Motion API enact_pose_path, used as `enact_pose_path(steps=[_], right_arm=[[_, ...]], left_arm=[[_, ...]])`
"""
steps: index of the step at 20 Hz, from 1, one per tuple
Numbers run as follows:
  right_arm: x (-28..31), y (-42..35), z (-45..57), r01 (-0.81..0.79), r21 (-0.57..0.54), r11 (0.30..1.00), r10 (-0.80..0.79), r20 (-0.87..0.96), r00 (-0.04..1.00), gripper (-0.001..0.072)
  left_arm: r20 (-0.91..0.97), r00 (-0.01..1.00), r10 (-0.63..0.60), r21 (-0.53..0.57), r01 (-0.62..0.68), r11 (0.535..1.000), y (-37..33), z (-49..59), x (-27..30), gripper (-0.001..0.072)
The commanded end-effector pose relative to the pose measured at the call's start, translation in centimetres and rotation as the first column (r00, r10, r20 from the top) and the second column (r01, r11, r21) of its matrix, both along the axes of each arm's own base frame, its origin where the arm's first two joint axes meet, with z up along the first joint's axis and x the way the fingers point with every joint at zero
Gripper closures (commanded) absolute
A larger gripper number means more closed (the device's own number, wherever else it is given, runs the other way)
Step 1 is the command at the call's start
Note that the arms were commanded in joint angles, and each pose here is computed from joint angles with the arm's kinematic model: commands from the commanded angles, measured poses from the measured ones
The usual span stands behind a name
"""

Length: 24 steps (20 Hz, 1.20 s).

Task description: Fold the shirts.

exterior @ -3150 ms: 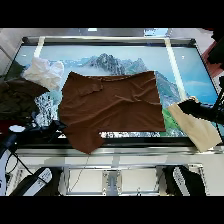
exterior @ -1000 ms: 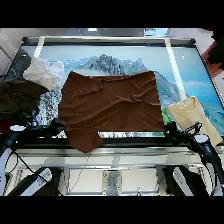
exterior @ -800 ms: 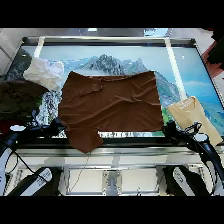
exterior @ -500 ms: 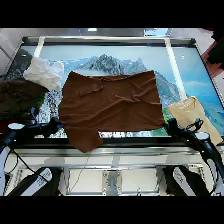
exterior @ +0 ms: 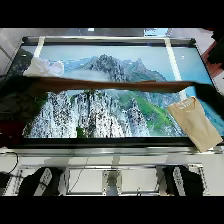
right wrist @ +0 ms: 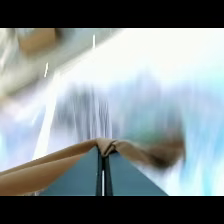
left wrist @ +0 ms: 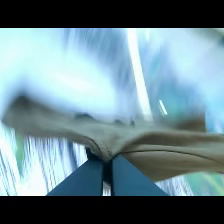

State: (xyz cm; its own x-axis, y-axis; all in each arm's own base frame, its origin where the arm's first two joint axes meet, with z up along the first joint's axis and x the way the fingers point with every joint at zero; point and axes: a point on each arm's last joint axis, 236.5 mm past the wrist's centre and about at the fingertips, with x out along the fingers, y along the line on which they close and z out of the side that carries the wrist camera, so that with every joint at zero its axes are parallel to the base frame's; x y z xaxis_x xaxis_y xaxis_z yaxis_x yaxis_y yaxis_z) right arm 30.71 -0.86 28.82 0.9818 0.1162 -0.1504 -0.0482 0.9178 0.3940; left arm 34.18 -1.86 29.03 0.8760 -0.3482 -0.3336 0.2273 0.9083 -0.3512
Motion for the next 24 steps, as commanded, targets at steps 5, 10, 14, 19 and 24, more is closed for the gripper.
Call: enact_pose_path(steps=[5,10,14,19,24], right_arm=[[-12.2,1.1,19.9,0.284,-0.324,0.902,-0.132,0.420,0.898,0.0683],[-0.8,1.4,13.2,-0.062,-0.216,0.974,0.092,0.129,0.987,0.0683],[9.2,1.6,0.3,-0.309,-0.031,0.951,0.295,-0.222,0.929,0.0683],[19.1,1.1,-15.0,-0.291,-0.034,0.956,0.243,-0.457,0.855,0.0683],[24.8,-0.4,-22.1,-0.168,-0.008,0.986,0.146,-0.462,0.875,0.0683]], left_arm=[[0.539,0.839,0.076,0.204,-0.218,0.954,-2.2,22.2,-11.2,0.0695],[0.255,0.967,0.011,0.132,-0.046,0.990,-1.9,15.1,-5.3,0.0695],[-0.112,0.992,-0.051,0.041,0.056,0.998,-0.7,2.0,2.8,0.0696],[-0.342,0.931,0.125,0.180,-0.066,0.982,0.6,-15.2,13.4,0.0696],[-0.353,0.921,0.167,0.128,-0.130,0.983,-1.0,-22.5,20.2,0.0695]])
